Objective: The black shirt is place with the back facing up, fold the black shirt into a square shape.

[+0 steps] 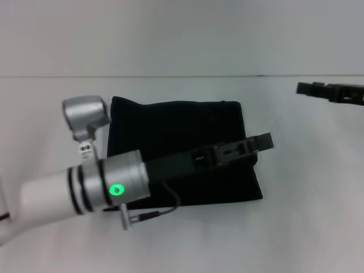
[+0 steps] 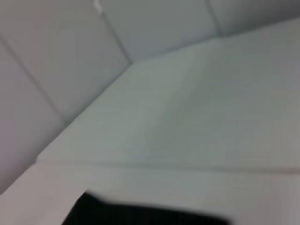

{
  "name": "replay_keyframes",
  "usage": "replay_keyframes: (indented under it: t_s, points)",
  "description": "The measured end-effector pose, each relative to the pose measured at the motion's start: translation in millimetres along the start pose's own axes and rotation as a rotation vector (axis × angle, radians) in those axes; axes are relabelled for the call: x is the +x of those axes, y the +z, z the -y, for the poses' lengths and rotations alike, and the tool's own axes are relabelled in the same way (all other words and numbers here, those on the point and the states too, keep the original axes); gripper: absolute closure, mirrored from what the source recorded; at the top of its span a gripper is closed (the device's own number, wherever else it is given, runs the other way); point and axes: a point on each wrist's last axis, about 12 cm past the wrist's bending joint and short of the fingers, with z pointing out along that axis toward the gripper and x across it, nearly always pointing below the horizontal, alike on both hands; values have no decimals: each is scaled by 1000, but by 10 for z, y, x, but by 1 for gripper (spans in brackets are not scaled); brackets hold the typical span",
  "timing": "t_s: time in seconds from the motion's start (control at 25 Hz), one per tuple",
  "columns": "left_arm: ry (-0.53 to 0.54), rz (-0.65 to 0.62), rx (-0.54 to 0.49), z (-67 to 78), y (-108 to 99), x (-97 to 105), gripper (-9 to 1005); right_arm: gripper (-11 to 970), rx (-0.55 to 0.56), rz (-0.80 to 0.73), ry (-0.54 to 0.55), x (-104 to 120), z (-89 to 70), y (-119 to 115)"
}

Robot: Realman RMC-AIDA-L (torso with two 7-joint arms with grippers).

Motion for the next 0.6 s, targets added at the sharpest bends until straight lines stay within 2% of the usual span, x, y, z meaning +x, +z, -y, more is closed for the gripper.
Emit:
replay_keyframes:
  t_s: [0.2,0.24,0.36,0.6]
  points:
    - [129,-108,-45,-12,-300,-67,426,378,-89,-150,84,-54,-197,137]
    - [129,-108,-45,-12,-300,-67,404,378,-99,-162,95,-58,-225,157]
    - [246,-173,-117,-30,-547,-161,338,378,-126,-190,120,-44,-313,246]
    - [312,-189,-181,-51,-717,-275,185,378,-124,-210,155,32,-393,445]
